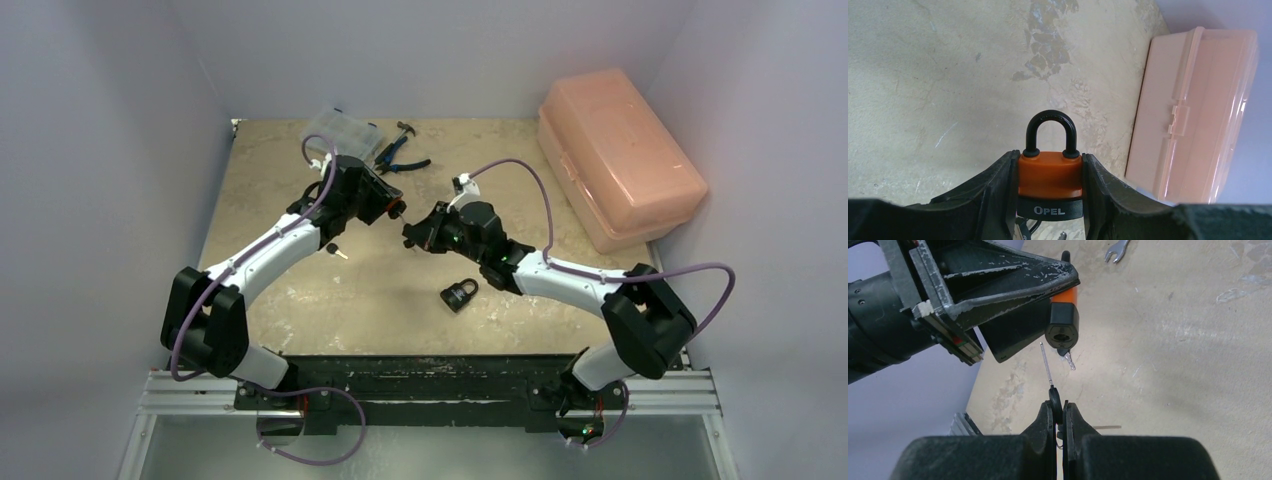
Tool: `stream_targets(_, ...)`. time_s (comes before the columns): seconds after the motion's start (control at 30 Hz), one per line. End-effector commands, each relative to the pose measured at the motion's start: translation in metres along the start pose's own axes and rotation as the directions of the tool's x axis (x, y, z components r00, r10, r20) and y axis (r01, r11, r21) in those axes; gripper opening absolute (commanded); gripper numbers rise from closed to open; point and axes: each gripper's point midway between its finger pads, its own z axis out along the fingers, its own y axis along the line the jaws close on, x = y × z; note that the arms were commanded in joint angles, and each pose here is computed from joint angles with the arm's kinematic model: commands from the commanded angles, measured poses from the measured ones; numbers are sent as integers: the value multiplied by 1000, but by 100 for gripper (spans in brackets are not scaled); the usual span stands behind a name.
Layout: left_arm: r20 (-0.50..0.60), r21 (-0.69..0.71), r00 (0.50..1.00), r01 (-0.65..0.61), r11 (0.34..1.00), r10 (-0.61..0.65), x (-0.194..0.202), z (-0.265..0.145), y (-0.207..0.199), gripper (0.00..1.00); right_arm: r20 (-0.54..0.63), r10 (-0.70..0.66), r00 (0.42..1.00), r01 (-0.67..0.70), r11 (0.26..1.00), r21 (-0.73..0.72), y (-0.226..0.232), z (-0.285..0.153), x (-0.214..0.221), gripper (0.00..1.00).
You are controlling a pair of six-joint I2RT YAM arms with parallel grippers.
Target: Unlock with the key
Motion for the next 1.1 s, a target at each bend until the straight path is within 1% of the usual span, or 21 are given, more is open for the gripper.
stream_targets(0.0, 23, 119, 1000, 12, 993, -15, -13, -6, -33, 0, 9, 15, 1000, -14, 999, -40, 13, 6, -11, 0)
stream_targets(0.27, 21, 143, 1000, 5, 990, -8, -12, -7, -37, 0, -2, 21, 1000, -22, 999, -35, 10, 13, -10, 0)
stream_targets(1.07, 12, 141, 1000, -15, 990, 13, -10, 0, -33, 0, 35, 18, 999, -17, 1000, -19, 2, 10, -26, 0)
